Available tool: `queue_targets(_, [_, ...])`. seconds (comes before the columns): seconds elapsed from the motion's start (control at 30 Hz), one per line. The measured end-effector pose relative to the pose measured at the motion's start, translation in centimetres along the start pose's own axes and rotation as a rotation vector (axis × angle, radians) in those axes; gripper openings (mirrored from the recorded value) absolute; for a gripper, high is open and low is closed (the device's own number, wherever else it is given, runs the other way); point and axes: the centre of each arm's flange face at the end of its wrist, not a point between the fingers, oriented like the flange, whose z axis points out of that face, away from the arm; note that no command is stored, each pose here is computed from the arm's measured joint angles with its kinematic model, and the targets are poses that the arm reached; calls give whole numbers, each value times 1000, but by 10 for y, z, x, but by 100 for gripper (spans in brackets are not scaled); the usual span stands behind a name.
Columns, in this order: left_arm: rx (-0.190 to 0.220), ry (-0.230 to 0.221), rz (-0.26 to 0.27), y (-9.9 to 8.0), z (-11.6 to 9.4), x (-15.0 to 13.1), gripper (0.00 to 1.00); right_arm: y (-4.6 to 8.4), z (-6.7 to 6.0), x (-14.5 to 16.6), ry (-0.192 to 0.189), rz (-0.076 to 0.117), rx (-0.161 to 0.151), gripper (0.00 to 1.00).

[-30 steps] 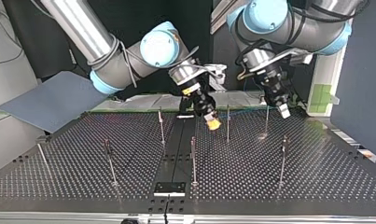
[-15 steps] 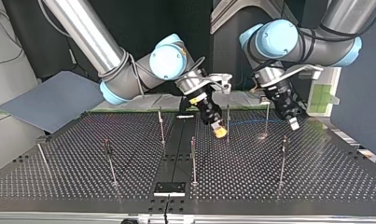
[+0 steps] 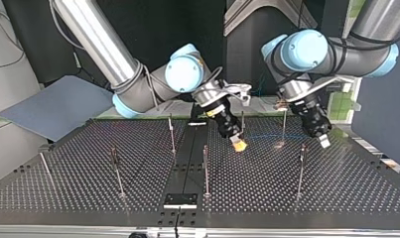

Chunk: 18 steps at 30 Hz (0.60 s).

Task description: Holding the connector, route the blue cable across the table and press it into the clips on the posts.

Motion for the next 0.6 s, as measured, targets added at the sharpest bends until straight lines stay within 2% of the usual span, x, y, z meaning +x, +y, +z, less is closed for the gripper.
queue_targets(0.3, [3,12,-2,3,19,11,0,-6,8,17,29,-2,11,0])
queue_targets(0.6, [-3,1,-13,16,39,13,0,-1,10,21,34,-3,5,0])
